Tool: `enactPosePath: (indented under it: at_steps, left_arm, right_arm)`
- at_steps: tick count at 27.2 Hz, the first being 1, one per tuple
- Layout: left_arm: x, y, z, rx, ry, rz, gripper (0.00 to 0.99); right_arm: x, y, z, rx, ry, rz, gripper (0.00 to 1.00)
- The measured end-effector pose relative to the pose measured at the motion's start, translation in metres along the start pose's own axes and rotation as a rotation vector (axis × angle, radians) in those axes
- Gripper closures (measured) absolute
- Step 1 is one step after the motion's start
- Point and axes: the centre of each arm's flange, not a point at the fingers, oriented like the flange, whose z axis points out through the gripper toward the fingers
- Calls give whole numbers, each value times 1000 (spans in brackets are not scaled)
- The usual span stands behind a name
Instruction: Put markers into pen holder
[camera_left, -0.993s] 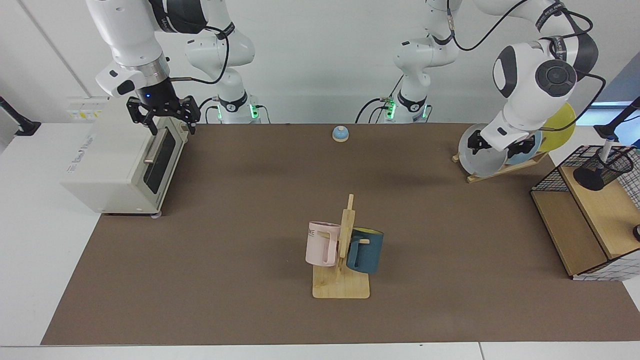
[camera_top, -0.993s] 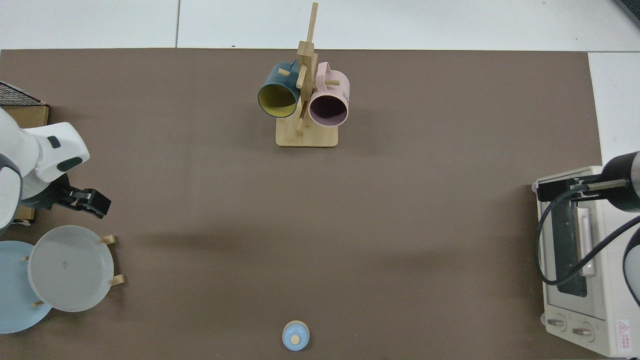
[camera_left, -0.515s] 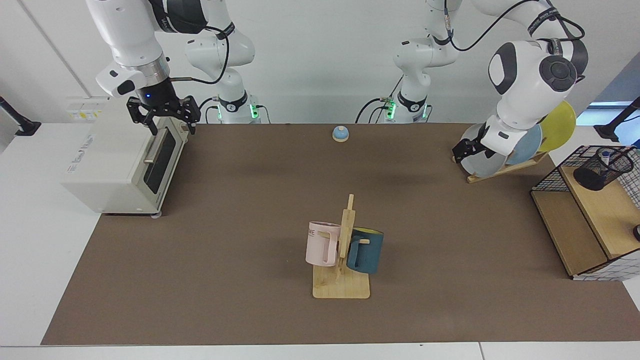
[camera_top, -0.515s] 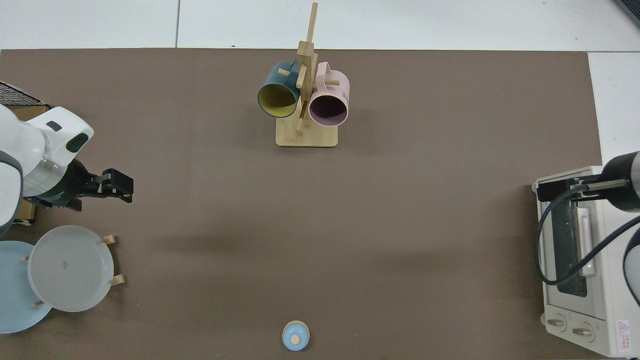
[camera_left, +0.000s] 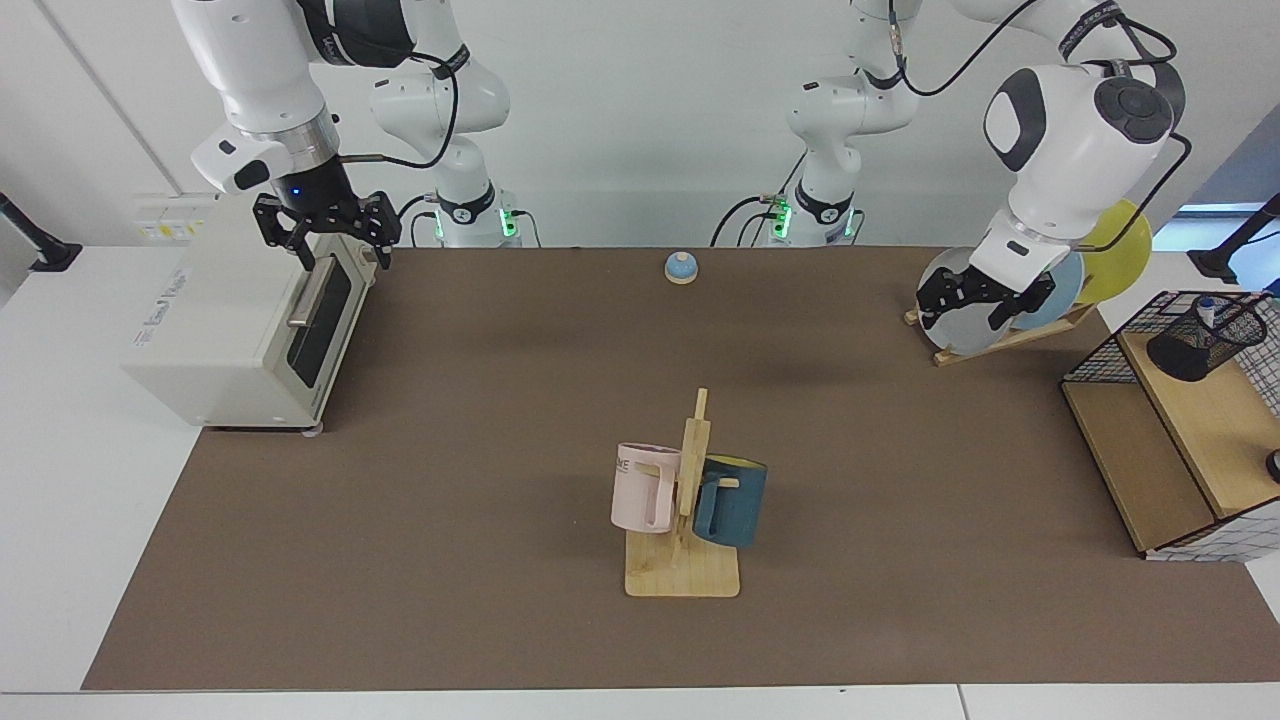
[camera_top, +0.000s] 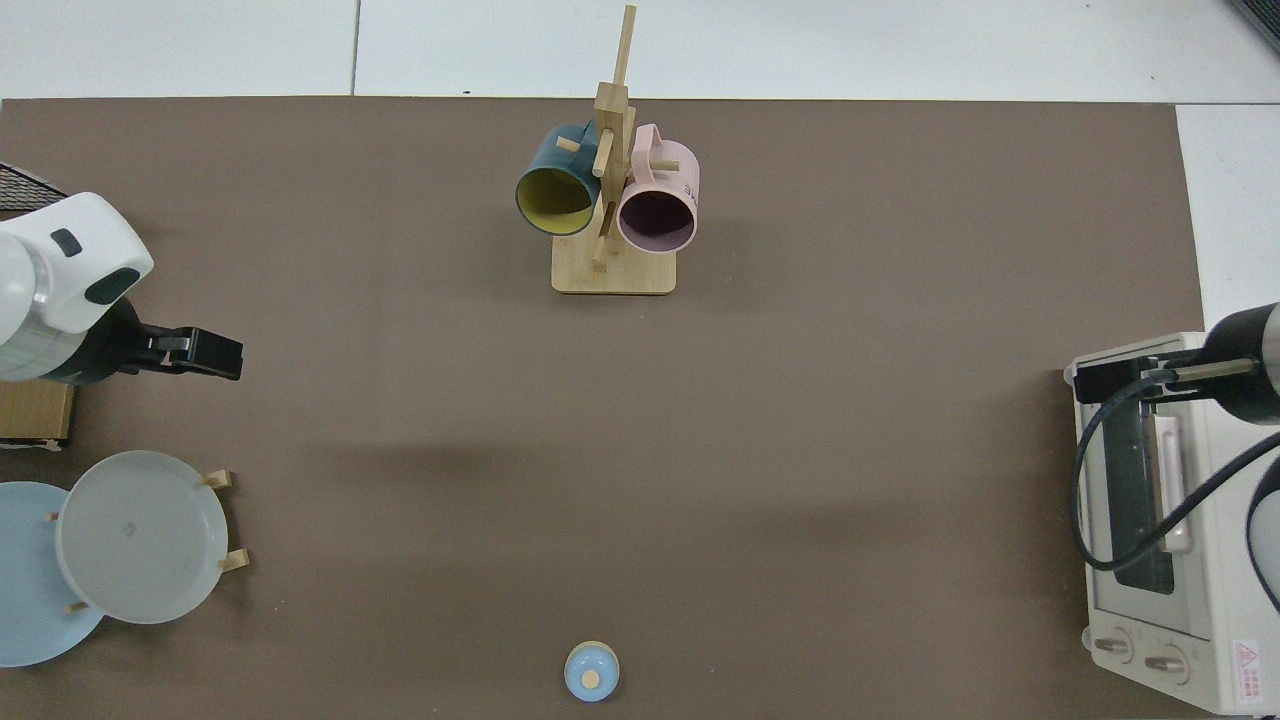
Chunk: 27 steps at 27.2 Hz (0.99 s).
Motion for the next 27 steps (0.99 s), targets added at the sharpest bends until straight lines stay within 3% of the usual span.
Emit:
enactPosePath:
  at_steps: [8, 15, 27]
  left_arm:
    - [-10, -13, -22, 8, 40, -3, 0]
    - [-30, 0, -56, 28, 78, 12, 0]
    - [-41, 0, -58, 23, 27, -36, 0]
  right_arm:
    - [0, 0, 0, 0, 0, 0, 0]
    - [0, 0, 0, 0, 0, 0, 0]
    - [0, 0, 0, 0, 0, 0, 0]
